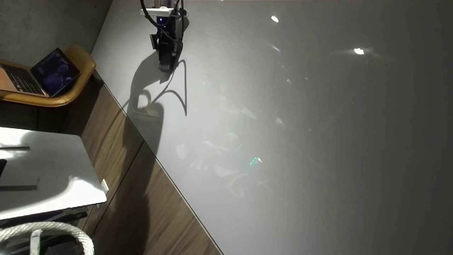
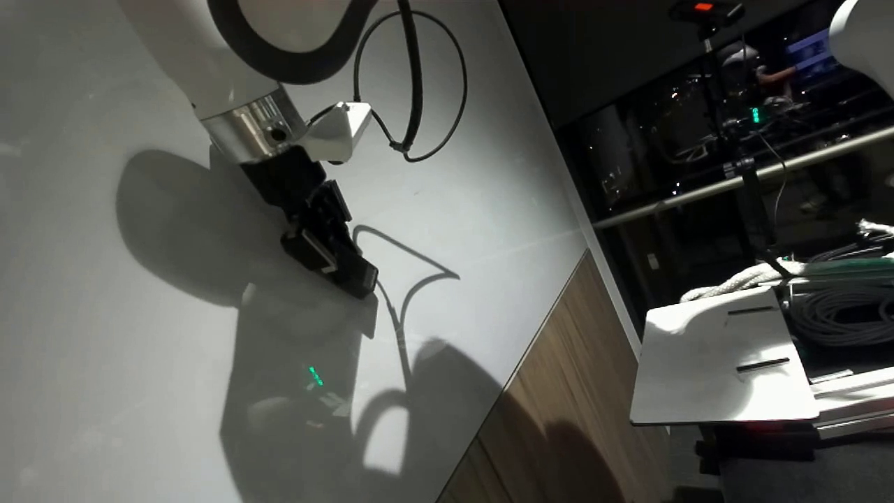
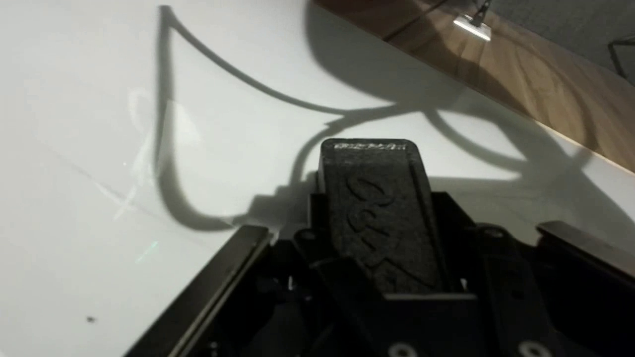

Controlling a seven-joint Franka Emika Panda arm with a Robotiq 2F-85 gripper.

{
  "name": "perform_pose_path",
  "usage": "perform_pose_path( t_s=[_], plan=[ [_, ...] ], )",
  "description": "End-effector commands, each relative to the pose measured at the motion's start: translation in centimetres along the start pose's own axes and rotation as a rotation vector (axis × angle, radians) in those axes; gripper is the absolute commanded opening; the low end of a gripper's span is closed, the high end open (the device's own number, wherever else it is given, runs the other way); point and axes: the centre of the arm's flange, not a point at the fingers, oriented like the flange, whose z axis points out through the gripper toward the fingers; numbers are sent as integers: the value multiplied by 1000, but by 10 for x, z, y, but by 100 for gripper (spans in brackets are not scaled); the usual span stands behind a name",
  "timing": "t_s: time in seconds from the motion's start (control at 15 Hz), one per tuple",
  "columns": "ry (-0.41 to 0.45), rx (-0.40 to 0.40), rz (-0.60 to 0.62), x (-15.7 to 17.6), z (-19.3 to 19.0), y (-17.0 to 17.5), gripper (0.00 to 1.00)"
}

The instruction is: Use the eraser to wipe the whiteboard.

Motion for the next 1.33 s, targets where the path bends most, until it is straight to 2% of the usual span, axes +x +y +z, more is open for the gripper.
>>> perform_pose_path(
  t_s=[0.0, 0.13, 0.33, 0.6, 0.73, 0.87, 1.07, 1.27],
  plan=[
    [-5, -150, 40, -30, 19, 78, 29],
    [-20, -195, 96, -60, 20, 102, 29],
    [-39, -236, 212, -102, 33, 156, 29],
    [-5, -201, 373, -163, 65, 233, 29],
    [29, -166, 424, -176, 74, 247, 29],
    [44, -85, 447, -166, 64, 223, 29],
    [-67, 84, 395, -150, 51, 141, 29],
    [-231, 178, 322, -164, 62, 57, 29]
  ],
)
